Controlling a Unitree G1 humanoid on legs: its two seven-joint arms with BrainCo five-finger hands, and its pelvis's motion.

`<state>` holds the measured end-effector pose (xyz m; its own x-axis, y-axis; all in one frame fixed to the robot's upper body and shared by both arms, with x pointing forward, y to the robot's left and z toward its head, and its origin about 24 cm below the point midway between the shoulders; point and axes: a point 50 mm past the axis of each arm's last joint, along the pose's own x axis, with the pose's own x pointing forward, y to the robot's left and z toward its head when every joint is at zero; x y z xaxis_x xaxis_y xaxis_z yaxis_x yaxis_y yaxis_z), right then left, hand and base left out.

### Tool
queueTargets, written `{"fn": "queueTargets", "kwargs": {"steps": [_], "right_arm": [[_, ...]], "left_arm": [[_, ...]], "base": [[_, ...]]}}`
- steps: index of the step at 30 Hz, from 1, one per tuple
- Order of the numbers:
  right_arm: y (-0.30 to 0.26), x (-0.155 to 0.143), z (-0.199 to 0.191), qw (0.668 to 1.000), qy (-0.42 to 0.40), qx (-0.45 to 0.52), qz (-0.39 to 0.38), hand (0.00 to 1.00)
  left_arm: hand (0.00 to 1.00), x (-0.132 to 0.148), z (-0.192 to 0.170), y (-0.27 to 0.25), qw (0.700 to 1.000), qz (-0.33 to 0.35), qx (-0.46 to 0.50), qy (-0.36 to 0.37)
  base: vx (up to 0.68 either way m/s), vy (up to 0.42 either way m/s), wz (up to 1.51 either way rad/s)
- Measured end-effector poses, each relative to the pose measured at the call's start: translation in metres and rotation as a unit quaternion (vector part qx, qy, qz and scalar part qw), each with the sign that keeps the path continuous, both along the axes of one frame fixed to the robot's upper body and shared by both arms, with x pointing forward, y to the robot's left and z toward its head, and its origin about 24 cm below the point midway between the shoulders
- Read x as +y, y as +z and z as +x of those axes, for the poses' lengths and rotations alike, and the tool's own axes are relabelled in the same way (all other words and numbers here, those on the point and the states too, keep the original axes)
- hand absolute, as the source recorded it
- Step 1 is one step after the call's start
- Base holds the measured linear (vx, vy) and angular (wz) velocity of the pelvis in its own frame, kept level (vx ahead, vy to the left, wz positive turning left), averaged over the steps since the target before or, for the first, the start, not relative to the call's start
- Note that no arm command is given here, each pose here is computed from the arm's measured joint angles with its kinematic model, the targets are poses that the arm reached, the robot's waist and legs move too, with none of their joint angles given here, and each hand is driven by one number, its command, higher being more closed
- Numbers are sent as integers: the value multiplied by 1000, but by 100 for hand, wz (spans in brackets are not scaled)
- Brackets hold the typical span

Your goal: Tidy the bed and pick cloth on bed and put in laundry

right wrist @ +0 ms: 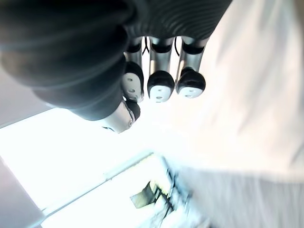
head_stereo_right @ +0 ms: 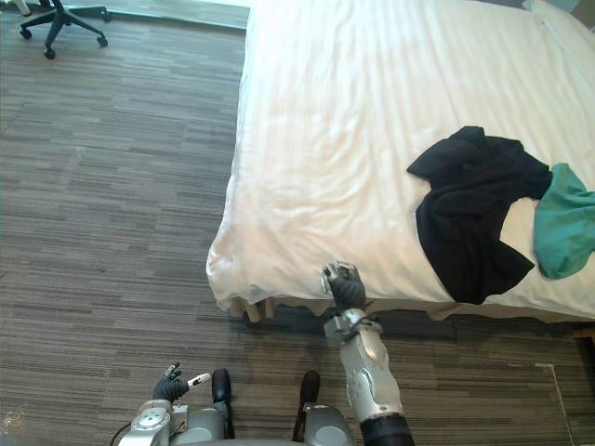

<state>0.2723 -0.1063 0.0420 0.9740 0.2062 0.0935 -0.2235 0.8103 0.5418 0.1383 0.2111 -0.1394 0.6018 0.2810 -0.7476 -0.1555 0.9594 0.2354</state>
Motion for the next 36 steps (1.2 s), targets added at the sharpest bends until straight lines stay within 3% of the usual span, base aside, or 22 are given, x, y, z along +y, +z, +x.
{"fn": "queueTargets", "kwargs": {"steps": [4, 7, 11, 16, 20, 27, 31, 33, 36], "right_arm": [[58, 26, 46, 995, 49, -86, 16, 100], [90, 26, 72, 992, 44, -117, 0, 100], [149, 2, 112, 987, -36, -155, 5, 100], [160, -48, 130, 982, -135, -129, 7, 100], [159, -57, 131, 980, -155, -128, 6, 100], [114, -75, 114, 973, -207, -91, 47, 100], [67, -77, 92, 959, -249, -38, 129, 100], [12, -91, 67, 941, -299, 54, 148, 100], [-97, -122, -16, 873, -388, 267, 128, 100]], "left_arm": [[0, -12, 7, 1, 1000, -18, -13, 2], [0, -26, 18, 4, 999, -38, -30, -2], [0, -35, 38, 17, 995, -60, -84, 3], [0, -48, 55, 26, 990, -76, -116, -17], [0, -52, 59, 28, 989, -79, -119, -26], [0, -49, 57, 26, 991, -71, -112, -31], [0, -33, 57, 27, 991, -65, -116, 9], [0, -30, 55, 26, 991, -66, -115, 21], [0, -30, 54, 26, 991, -68, -113, 22]], "base": [[21, 13, 8], [6, 37, 20], [-6, 36, 20], [-4, 14, 15], [4, 10, -12], [-6, 22, -9], [35, 17, -9], [79, 10, -15], [125, 8, -23]]}}
